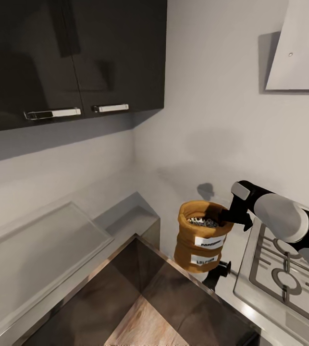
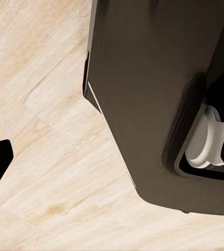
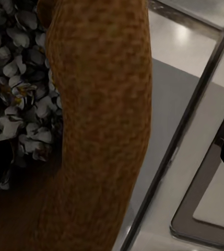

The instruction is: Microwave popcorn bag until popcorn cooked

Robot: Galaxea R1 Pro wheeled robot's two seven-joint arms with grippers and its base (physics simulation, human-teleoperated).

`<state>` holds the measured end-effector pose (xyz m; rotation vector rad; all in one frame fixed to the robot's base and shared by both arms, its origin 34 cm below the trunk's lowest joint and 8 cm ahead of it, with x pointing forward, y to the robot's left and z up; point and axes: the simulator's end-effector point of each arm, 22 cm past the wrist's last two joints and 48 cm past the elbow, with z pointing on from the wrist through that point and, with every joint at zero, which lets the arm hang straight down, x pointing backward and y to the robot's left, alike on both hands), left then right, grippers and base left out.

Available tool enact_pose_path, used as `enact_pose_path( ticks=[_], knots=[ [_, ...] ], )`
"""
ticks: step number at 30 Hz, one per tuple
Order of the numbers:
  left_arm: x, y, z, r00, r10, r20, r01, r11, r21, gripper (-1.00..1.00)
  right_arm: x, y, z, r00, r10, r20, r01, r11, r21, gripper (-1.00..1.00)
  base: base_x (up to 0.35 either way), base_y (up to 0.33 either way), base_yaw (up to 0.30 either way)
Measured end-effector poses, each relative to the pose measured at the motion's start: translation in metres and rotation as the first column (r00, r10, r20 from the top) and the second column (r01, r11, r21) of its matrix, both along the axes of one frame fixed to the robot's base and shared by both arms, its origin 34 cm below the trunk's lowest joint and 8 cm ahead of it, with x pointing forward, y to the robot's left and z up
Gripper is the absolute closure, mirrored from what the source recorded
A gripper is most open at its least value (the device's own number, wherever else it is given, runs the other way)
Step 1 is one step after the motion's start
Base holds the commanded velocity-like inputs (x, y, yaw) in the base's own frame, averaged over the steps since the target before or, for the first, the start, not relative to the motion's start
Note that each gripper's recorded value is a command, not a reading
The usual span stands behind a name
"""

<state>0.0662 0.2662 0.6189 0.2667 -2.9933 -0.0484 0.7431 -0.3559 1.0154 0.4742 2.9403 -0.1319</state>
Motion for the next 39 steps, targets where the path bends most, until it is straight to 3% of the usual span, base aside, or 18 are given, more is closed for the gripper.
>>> enact_pose_path(
  ticks=[1,2,7,12,17,39],
  knots=[
    [0.000,0.000,0.000,1.000,0.000,-0.001,0.000,1.000,0.000,-1.00,0.000,0.000,0.000,1.000,0.000,0.000,0.000,1.000,0.000,-1.00,0.000,0.000,0.000],
    [0.000,0.000,0.000,1.000,0.000,-0.001,0.000,1.000,0.000,-1.00,0.000,0.000,0.000,1.000,0.000,0.000,0.000,1.000,0.000,1.00,0.000,0.000,0.000],
    [0.000,0.000,0.000,1.000,0.000,-0.001,0.000,1.000,0.000,-1.00,0.000,-0.001,0.000,1.000,0.001,0.000,-0.001,1.000,-0.002,1.00,0.000,0.000,0.000],
    [0.000,0.000,0.000,1.000,0.000,0.000,0.000,1.000,0.000,-1.00,-0.001,-0.010,0.003,1.000,0.011,-0.004,-0.011,0.999,-0.041,1.00,0.000,0.000,0.000],
    [0.000,0.000,0.000,1.000,0.001,0.000,-0.001,1.000,0.000,-1.00,0.000,0.000,0.000,1.000,0.001,-0.002,-0.001,1.000,-0.001,1.00,0.000,0.000,0.000],
    [0.013,0.000,-0.001,0.999,-0.001,0.034,0.001,1.000,0.000,-1.00,-0.001,0.004,0.021,0.999,-0.006,0.035,0.005,1.000,0.020,1.00,0.000,0.000,0.053]
  ],
)
